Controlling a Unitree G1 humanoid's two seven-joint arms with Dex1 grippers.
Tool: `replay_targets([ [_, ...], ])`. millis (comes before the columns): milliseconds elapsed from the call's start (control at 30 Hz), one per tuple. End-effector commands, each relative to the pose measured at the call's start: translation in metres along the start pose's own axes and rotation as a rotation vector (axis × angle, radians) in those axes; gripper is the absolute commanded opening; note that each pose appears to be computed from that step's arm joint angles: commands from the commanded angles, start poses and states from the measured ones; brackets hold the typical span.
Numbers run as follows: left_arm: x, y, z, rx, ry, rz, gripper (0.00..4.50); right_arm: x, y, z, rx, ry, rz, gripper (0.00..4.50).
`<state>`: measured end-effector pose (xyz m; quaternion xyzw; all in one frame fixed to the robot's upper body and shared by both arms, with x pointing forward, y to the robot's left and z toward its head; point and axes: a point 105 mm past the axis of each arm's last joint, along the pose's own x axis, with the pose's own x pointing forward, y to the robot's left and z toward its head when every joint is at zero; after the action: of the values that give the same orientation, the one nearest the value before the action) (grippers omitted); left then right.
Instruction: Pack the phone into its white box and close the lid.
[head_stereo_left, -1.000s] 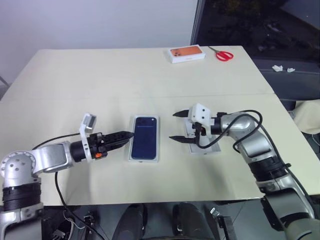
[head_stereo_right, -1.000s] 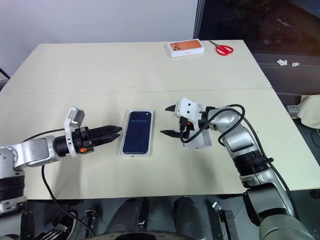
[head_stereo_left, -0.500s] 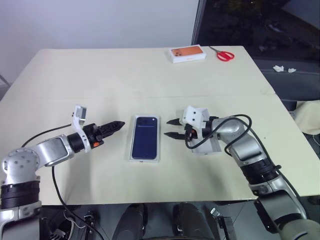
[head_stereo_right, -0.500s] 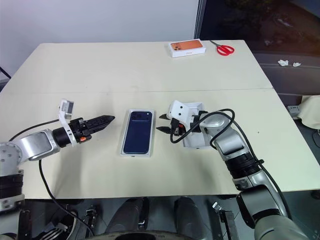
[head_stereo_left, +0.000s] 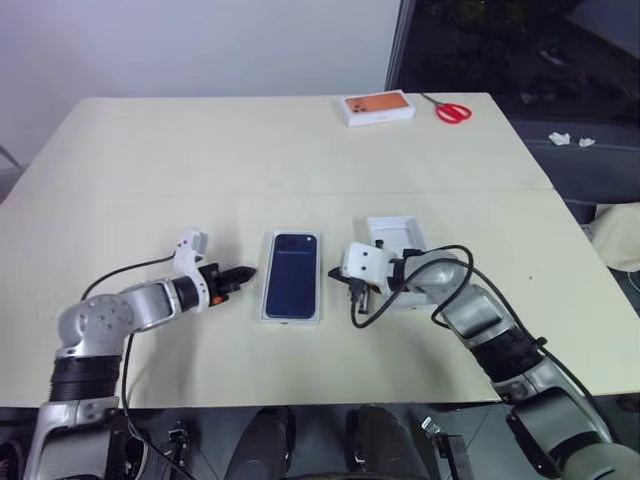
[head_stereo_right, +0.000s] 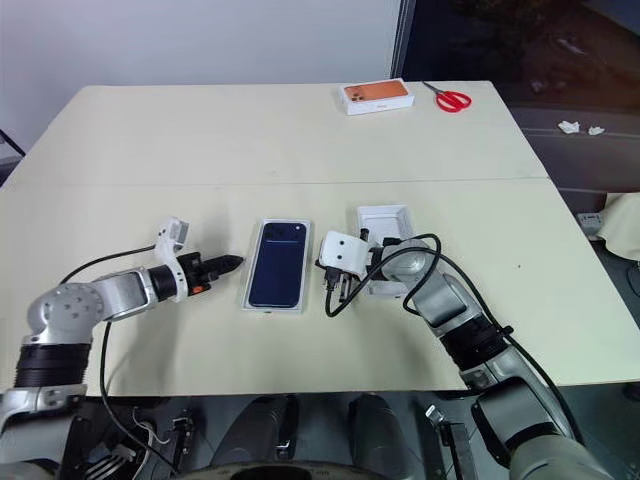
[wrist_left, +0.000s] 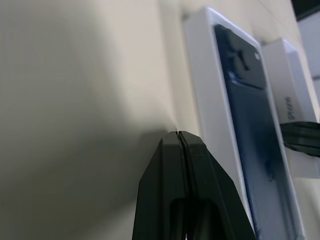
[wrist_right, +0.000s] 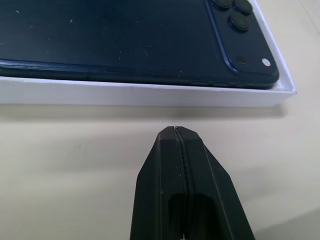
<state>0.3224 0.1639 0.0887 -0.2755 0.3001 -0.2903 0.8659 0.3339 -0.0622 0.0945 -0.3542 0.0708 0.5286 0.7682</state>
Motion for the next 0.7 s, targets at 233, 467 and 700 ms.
replay_targets([
  [233, 0.032, -0.036, -0.021, 0.016, 0.098, -0.151, 0.04, -0.019, -0.016, -0.008, -0.028, 0.030, -0.035, 0.00],
  [467, 0.056, -0.053, -0.024, 0.022, 0.107, -0.201, 0.04, -0.044, -0.025, -0.031, -0.022, 0.109, -0.060, 0.00],
  [700, 0.081, -0.072, -0.033, 0.040, 0.142, -0.261, 0.04, -0.059, -0.032, -0.049, -0.023, 0.169, -0.088, 0.00],
])
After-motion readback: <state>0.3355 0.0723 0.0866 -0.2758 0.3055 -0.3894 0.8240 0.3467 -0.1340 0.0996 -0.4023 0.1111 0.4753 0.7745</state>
